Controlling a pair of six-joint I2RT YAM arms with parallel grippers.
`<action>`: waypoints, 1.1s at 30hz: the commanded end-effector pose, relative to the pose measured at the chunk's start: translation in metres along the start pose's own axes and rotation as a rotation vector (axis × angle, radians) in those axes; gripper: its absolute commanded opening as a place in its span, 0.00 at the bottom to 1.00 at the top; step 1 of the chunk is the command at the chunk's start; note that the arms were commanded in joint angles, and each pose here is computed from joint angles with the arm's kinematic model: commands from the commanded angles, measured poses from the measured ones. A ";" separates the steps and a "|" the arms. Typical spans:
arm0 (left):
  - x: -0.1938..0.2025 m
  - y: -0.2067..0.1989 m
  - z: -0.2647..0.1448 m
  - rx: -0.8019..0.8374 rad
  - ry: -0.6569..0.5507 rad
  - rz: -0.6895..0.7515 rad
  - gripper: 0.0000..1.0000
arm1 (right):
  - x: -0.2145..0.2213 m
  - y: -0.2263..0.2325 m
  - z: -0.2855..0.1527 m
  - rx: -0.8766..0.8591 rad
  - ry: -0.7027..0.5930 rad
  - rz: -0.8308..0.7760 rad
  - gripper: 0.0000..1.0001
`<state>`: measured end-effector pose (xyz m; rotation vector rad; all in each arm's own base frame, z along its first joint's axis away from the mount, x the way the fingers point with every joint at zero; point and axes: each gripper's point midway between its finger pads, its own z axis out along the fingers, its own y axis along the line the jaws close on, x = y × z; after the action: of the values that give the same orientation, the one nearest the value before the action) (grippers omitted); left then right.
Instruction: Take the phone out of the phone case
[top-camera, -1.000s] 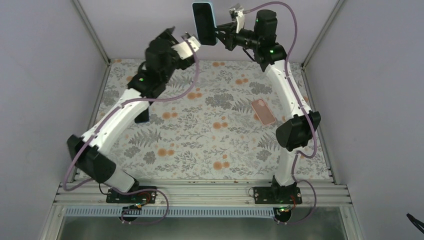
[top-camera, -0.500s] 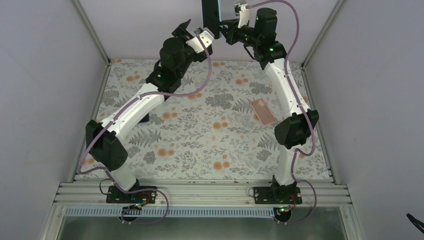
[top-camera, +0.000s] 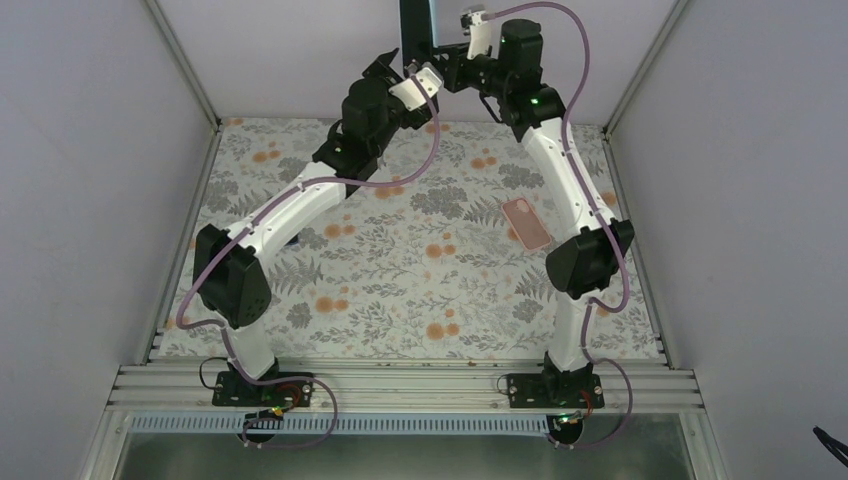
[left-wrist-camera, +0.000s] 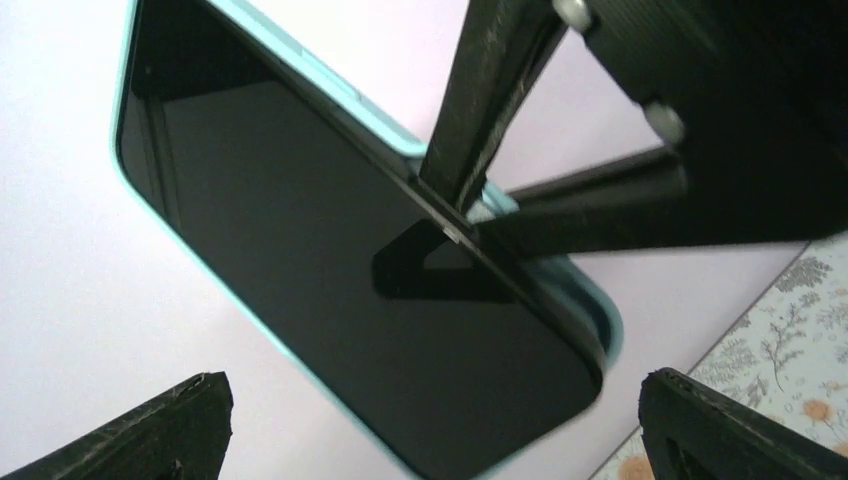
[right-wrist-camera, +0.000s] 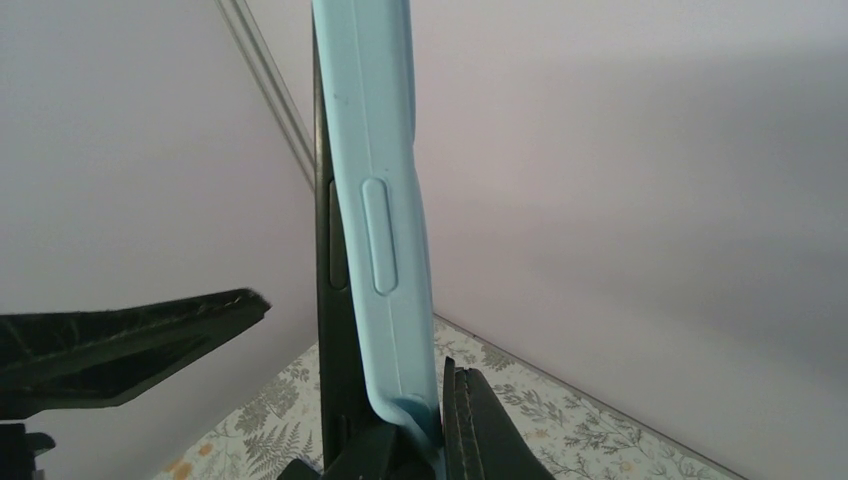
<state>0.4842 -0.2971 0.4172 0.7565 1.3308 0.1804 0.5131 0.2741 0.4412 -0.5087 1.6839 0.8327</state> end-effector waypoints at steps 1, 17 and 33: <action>-0.021 0.016 0.006 -0.069 -0.053 -0.047 1.00 | -0.033 0.019 -0.008 -0.017 -0.098 -0.050 0.03; -0.022 0.017 -0.004 -0.059 -0.066 -0.061 0.99 | -0.025 0.018 -0.006 -0.008 -0.101 -0.079 0.03; -0.003 0.018 0.003 -0.101 -0.020 -0.034 0.99 | -0.028 0.025 -0.010 -0.033 -0.105 -0.076 0.03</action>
<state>0.4893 -0.2951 0.4220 0.6990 1.3215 0.1799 0.5156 0.2831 0.4227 -0.5199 1.7033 0.8214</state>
